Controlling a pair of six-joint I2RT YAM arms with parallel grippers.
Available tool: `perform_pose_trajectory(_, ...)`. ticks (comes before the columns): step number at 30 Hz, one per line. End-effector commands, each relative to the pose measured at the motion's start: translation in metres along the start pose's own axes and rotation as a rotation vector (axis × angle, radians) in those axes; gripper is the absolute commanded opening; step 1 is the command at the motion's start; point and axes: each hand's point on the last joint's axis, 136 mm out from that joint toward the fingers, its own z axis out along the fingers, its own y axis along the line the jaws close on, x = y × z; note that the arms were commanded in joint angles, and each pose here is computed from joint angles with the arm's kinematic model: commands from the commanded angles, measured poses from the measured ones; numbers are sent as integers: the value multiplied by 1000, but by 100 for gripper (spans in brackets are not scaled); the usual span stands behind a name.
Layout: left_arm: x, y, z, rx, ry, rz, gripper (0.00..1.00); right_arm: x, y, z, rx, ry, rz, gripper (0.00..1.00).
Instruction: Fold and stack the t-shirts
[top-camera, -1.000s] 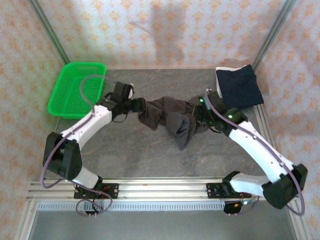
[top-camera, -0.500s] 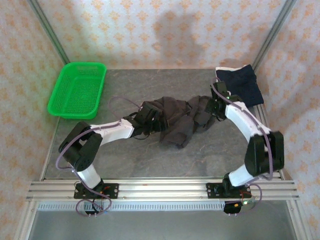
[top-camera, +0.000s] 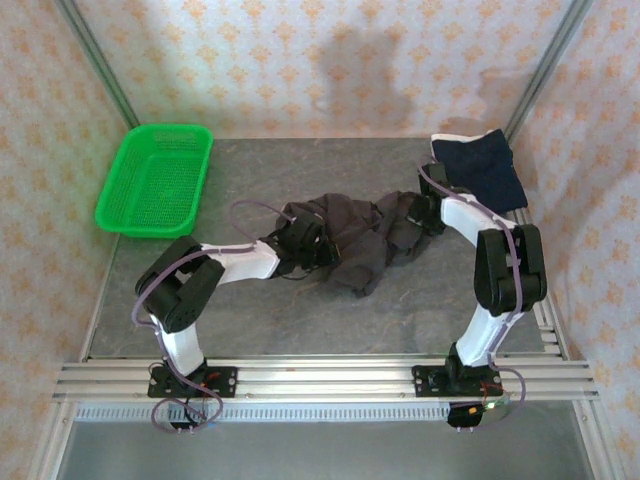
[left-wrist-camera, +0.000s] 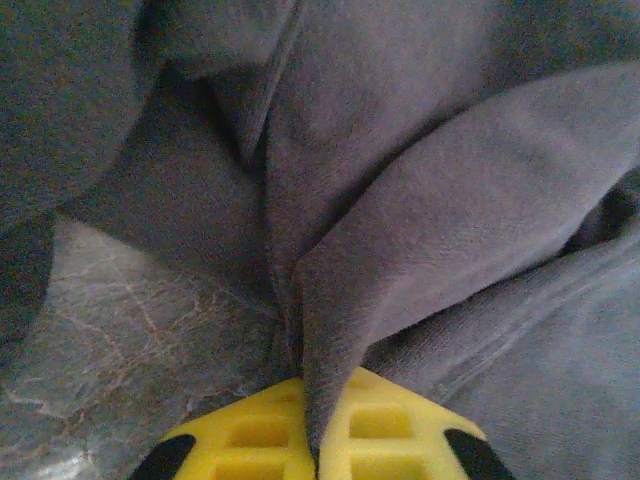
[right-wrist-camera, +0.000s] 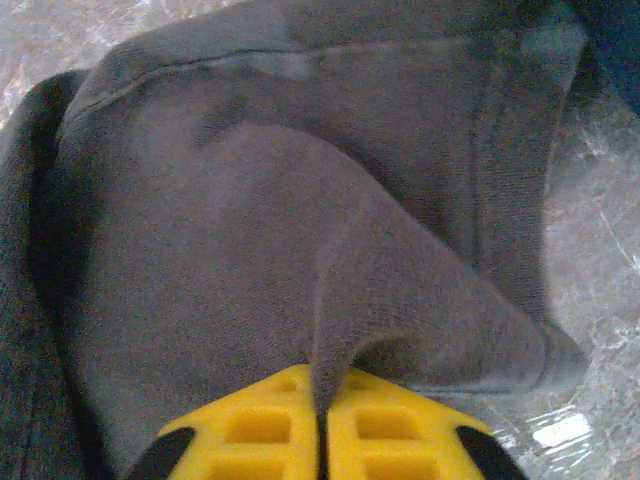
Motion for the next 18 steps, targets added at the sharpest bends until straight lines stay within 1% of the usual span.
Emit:
perform_pose_trajectory(1, -55, -17, -62, 86, -136, -21, 0, -11, 1, -35, -37, -59, 23, 0)
perform_pose_trajectory(3, -85, -11, -110, 59, -221, -12, 0, -11, 1, -65, -68, -86, 11, 0)
perform_pose_trajectory(6, -124, -5, -201, -56, -385, 59, 0, -16, -3, -123, -108, -179, -15, 0)
perform_pose_trajectory(7, -134, -5, -230, -96, -443, 82, 0, -17, -4, -143, -129, -211, -23, 0)
perform_pose_trajectory(10, -156, -15, -297, -181, -571, 154, 0, -28, -4, -196, -176, -311, -35, 0)
perform_pose_trajectory(11, -162, -20, -310, -205, -597, 195, 0, -31, -2, -208, -191, -333, -42, 0)
perform_pose_trajectory(13, -176, -30, -330, -246, -633, 232, 0, -44, 4, -231, -216, -388, -61, 0)
perform_pose_trajectory(15, -191, -40, -341, -268, -660, 264, 0, -59, 10, -248, -226, -449, -85, 0)
perform_pose_trajectory(18, -228, -51, -352, -280, -728, 284, 0, -88, 21, -258, -214, -522, -95, 0)
